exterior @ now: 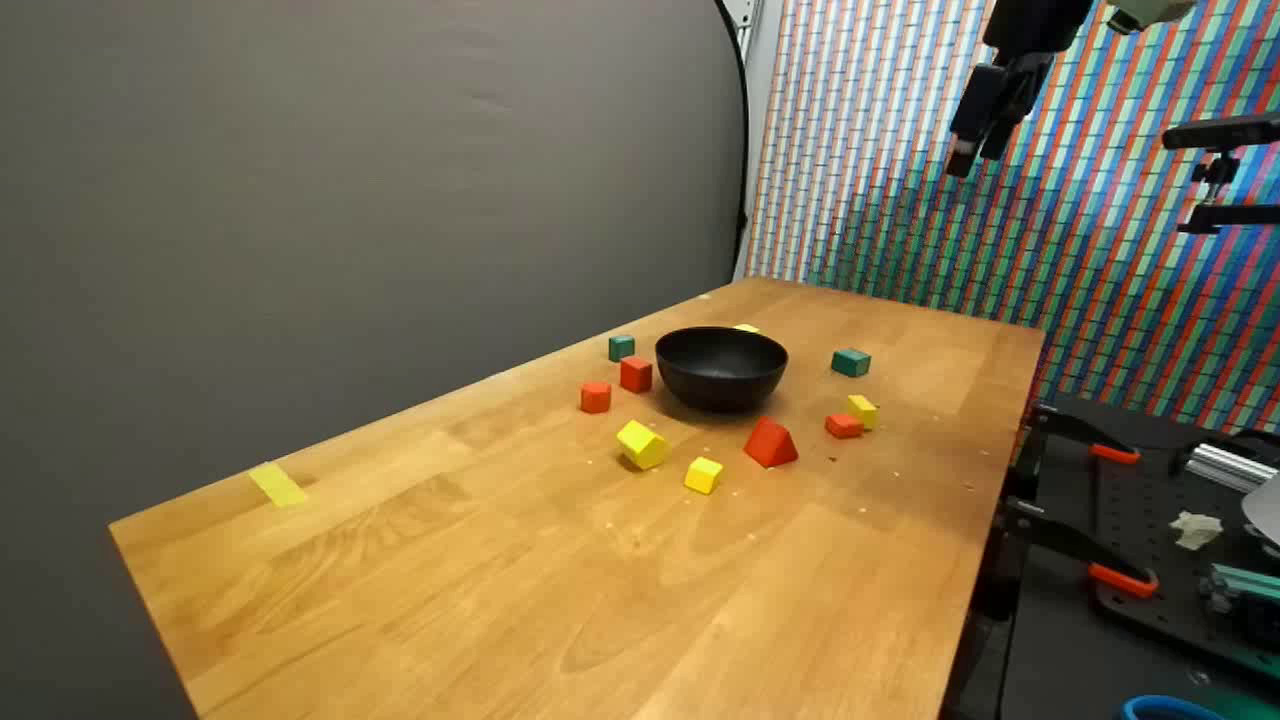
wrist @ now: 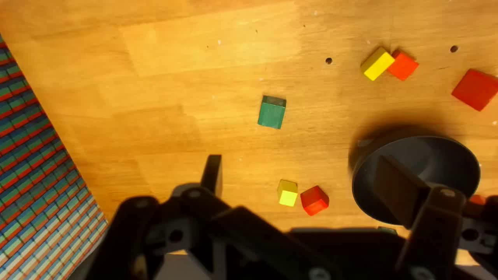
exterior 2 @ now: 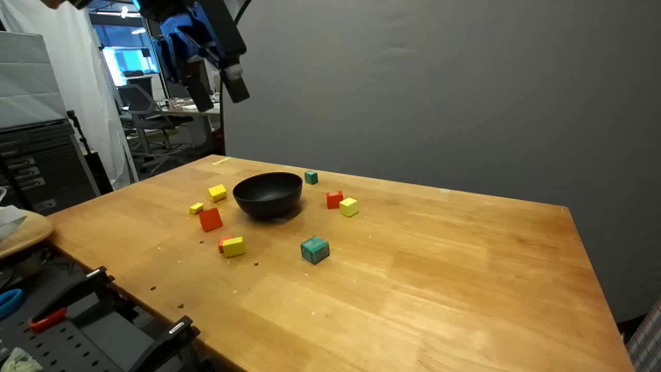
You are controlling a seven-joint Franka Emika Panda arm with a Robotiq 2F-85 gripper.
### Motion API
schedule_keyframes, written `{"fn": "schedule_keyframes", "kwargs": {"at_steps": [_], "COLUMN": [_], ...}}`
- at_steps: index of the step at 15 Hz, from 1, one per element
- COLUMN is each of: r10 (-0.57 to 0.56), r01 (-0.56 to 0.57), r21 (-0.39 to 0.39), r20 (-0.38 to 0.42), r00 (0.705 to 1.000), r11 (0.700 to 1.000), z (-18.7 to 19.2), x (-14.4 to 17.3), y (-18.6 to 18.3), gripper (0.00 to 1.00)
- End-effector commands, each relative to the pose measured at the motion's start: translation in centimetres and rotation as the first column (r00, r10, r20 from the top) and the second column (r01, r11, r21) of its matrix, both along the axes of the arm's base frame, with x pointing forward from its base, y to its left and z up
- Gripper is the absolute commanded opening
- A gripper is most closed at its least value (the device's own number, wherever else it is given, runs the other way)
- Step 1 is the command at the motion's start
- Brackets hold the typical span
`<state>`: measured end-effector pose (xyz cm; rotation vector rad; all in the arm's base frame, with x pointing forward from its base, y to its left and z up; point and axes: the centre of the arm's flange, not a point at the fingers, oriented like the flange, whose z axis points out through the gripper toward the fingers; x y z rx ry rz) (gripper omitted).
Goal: Pick up all the cube boxes on the table and put them inside the bowl
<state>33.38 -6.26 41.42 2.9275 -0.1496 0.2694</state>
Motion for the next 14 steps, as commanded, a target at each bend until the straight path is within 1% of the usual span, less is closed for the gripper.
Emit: {"fn": "schedule_keyframes", "kwargs": {"at_steps": [1, 5, 14], "r10": [-0.001, -0.001, -0.001], "r01": [0.001, 0.001, 0.001], "r21": [0.001, 0.003, 0.003], "r20": [-0.008, -0.021, -0.022], "r00": [1.000, 1.000, 1.000], "r11": [1.000, 1.000, 1.000], "z": [-0.26, -0.72, -0.76], "x": [-0.10, -0.10, -0.10], "y": [0.01, 0.00, 0.00], "gripper": [1.00, 1.00, 1.00]}}
